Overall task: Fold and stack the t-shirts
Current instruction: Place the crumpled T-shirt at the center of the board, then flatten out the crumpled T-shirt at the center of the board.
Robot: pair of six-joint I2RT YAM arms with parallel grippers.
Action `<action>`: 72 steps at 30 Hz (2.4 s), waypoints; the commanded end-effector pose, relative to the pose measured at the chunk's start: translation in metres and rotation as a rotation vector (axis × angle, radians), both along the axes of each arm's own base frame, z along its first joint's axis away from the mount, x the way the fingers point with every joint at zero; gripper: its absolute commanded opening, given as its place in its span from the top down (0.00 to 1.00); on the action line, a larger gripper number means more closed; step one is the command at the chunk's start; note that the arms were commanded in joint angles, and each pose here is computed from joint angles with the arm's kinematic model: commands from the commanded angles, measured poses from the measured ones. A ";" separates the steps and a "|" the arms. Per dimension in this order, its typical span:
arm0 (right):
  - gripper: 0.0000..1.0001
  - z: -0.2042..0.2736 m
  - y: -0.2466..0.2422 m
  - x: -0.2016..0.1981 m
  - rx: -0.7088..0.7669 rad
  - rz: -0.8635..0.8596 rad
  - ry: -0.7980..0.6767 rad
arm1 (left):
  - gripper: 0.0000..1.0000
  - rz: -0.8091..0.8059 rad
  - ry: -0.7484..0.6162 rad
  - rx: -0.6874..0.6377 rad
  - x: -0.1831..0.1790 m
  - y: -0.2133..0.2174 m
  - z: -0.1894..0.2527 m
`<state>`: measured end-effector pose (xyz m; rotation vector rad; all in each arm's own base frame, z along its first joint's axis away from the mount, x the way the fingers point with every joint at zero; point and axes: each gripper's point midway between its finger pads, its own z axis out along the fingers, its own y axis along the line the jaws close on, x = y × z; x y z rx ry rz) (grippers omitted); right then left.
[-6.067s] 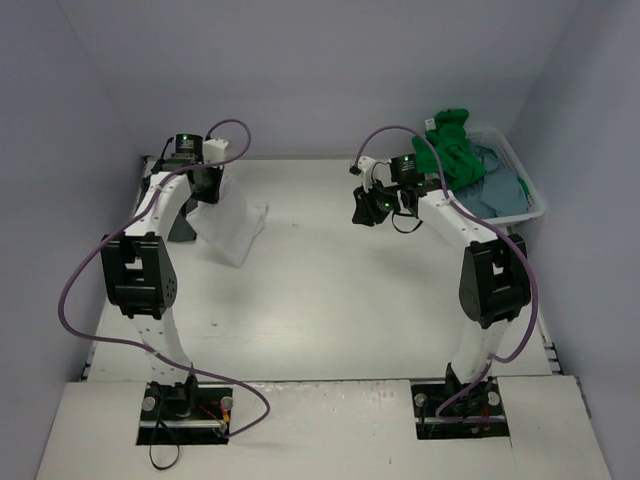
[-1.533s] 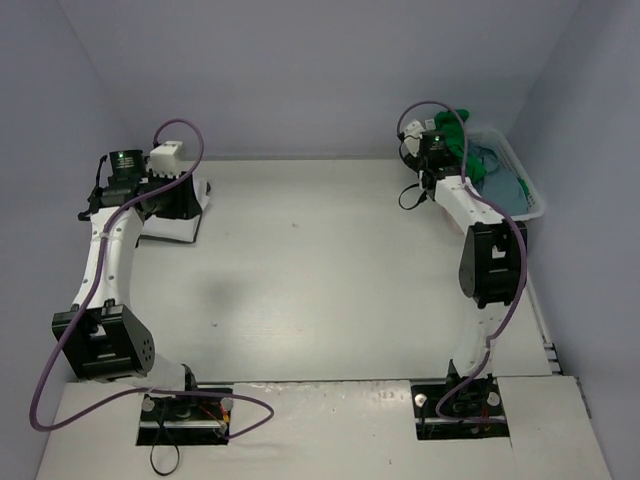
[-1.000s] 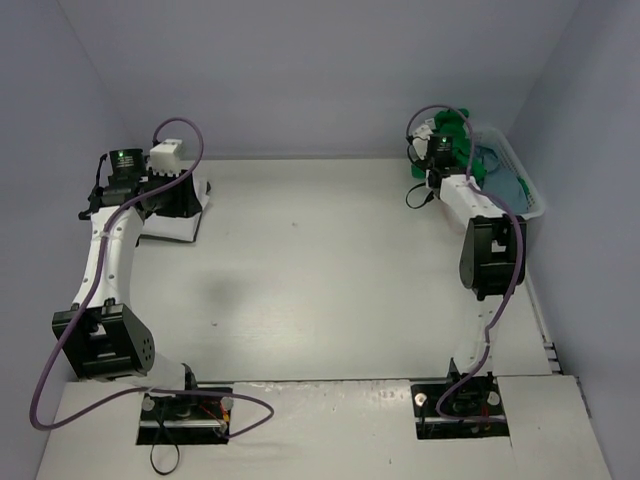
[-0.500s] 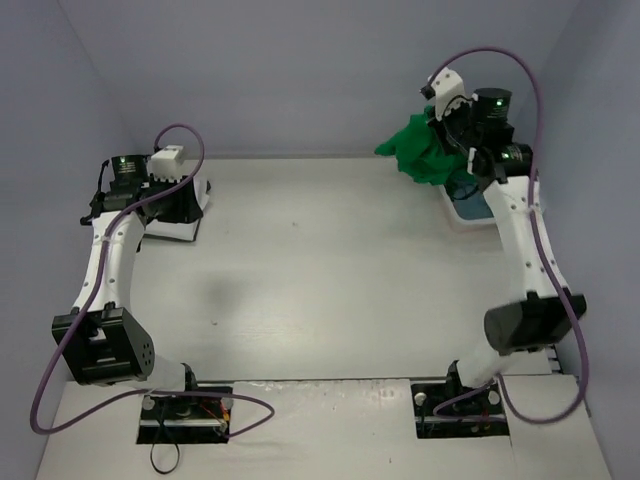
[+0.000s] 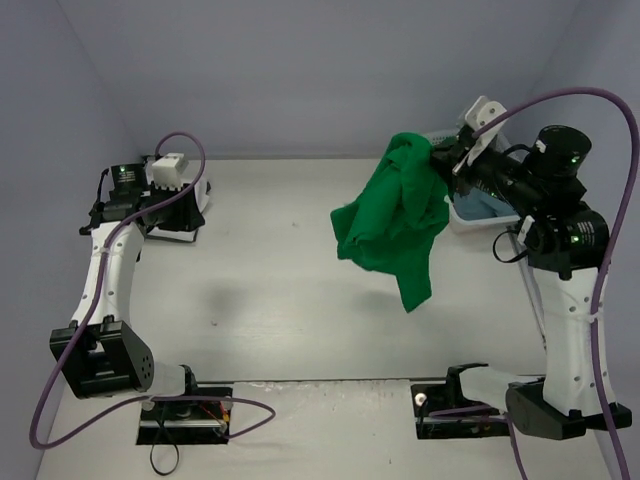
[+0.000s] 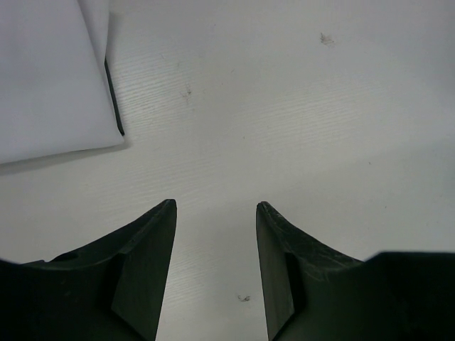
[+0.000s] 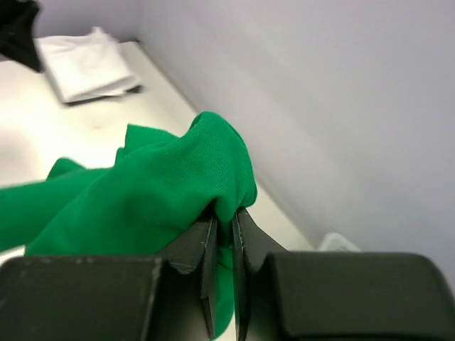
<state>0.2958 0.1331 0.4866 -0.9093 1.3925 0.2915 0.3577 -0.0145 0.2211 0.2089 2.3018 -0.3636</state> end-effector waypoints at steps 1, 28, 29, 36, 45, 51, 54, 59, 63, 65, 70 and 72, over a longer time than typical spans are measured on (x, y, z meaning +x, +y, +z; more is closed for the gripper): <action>1.00 -0.012 0.024 0.003 0.054 0.144 0.060 | 0.56 -0.018 -0.096 -0.014 0.002 -0.006 0.026; 0.67 -0.305 0.012 0.083 -0.368 -0.226 0.499 | 0.56 -0.004 -0.061 -0.023 0.003 -0.006 0.008; 0.67 -0.311 0.017 0.062 -0.393 -0.169 0.556 | 0.56 -0.007 -0.063 -0.022 0.002 -0.006 0.009; 0.61 -0.354 0.040 -0.012 -0.587 -0.033 0.640 | 0.56 -0.067 -0.016 0.007 -0.013 -0.011 -0.002; 0.58 -0.444 0.003 -0.041 -0.884 -0.103 0.802 | 0.53 -0.094 0.032 0.025 -0.027 -0.012 -0.016; 0.55 -0.458 -0.004 -0.039 -0.924 -0.163 0.845 | 0.52 -0.083 0.031 0.013 -0.025 -0.012 -0.015; 0.55 -0.465 -0.004 -0.043 -0.936 -0.151 0.871 | 0.52 -0.085 0.034 0.013 -0.025 -0.013 -0.016; 0.54 -0.474 -0.002 -0.046 -0.939 -0.140 0.903 | 0.52 -0.080 0.040 0.020 -0.025 -0.011 -0.018; 0.53 -0.478 0.006 -0.052 -0.910 -0.094 0.933 | 0.52 -0.078 0.038 0.018 -0.025 -0.011 -0.021; 0.54 -0.484 0.007 -0.055 -0.911 -0.080 0.953 | 0.52 -0.077 0.041 0.017 -0.025 -0.011 -0.023; 0.67 -0.493 0.014 -0.060 -0.893 -0.047 0.998 | 0.52 -0.078 0.041 0.014 -0.026 -0.012 -0.025; 0.95 -0.491 0.018 -0.055 -0.883 -0.051 0.991 | 0.52 -0.079 0.043 0.010 -0.026 -0.013 -0.026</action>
